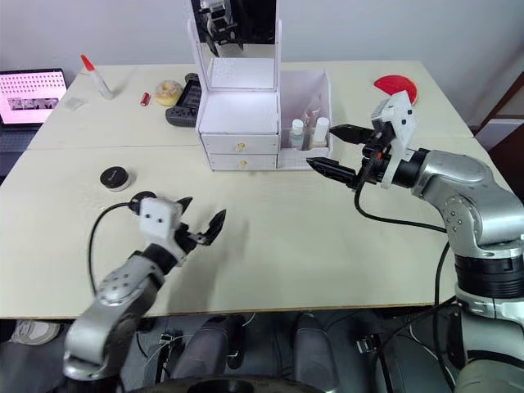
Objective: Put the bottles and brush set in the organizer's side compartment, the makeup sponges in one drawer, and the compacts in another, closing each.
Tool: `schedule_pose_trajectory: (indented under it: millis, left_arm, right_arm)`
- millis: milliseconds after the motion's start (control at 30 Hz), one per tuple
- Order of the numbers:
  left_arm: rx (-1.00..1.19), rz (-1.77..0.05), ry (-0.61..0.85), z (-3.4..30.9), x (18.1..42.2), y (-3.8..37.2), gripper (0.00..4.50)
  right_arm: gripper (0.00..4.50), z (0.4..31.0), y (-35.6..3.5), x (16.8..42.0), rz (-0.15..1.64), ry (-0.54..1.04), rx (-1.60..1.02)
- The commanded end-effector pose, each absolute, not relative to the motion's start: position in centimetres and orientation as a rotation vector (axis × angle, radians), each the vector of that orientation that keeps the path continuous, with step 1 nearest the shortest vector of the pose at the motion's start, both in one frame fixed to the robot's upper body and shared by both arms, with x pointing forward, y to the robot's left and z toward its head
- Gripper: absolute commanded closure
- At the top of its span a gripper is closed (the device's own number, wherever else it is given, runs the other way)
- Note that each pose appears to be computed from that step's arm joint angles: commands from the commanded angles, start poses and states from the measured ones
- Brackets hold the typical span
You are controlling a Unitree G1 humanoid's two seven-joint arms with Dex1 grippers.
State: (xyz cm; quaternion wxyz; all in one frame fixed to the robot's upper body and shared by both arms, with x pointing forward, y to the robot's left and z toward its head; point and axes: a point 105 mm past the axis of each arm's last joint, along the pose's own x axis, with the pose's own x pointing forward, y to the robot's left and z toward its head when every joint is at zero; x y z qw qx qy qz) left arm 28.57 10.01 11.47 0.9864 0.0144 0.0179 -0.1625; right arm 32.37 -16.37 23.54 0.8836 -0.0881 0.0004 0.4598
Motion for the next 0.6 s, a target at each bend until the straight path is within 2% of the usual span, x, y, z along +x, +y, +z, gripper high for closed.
schedule_pose_trajectory:
  millis: [33,267,600]
  left_arm:
    - [0.072,-0.261,-0.020,11.8,30.4,8.1,0.04]
    - [0.008,-0.163,-0.029,11.8,34.3,6.3,0.04]
    - [0.016,-0.152,-0.093,12.7,37.0,4.0,0.04]
  right_arm:
    - [0.00,24.9,-15.2,31.7,1.048,-0.042,-0.187]
    - [0.00,25.2,-14.0,30.9,1.174,-0.038,-0.180]
    - [0.00,24.7,-13.1,31.1,1.237,-0.030,-0.175]
